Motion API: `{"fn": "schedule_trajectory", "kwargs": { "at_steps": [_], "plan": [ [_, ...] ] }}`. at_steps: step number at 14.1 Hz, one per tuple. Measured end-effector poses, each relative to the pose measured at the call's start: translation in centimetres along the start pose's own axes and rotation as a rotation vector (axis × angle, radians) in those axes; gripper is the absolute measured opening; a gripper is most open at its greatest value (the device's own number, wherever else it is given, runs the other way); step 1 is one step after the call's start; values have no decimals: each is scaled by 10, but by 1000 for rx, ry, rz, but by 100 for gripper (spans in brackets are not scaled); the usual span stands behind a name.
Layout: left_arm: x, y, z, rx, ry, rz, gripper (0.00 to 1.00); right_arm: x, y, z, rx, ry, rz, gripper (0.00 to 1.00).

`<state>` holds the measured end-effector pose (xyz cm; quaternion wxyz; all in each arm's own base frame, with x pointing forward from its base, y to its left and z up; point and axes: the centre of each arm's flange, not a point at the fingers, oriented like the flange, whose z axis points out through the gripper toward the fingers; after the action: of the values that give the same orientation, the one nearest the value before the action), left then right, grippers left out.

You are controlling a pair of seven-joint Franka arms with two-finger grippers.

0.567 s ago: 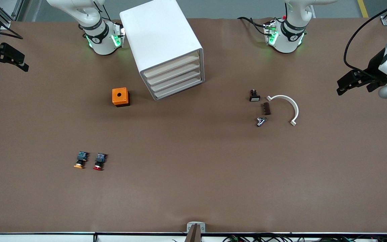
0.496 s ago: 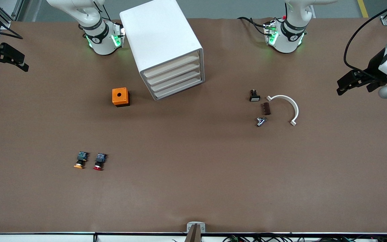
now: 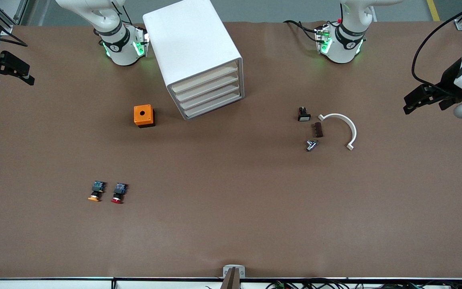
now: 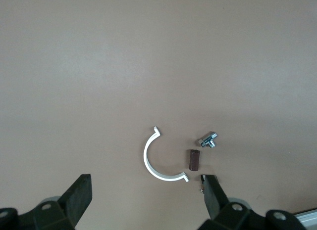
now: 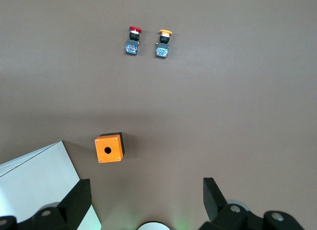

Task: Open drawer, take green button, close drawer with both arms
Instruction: 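Move the left gripper from rest toward the white cabinet, then reach the left gripper to the cabinet drawer handle and grasp it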

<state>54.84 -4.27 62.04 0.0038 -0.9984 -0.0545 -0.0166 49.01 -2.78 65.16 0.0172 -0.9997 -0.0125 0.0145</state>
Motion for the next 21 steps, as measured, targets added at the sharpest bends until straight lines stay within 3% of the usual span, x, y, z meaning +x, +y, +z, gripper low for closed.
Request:
{"fn": "schedule_trajectory", "kwargs": {
  "at_steps": [7, 11, 16, 18, 21],
  "plan": [
    [27, -39, 47, -6, -78, -77, 100, 0, -1, 0, 0, 1, -2, 100],
    [49, -28, 118, -8, -191, -60, 100, 0, 0, -1, -1, 2, -1, 100],
    [62, 42, 225, 13, -336, -6, 100, 0, 2, -2, -24, 3, -2, 100],
    [62, 84, 245, 29, -357, -82, 100, 0, 2, -2, -24, 3, -4, 100],
    [51, 151, 260, -20, -426, -289, 100, 0, 1, -2, -23, 4, -4, 100]
  ]
}}
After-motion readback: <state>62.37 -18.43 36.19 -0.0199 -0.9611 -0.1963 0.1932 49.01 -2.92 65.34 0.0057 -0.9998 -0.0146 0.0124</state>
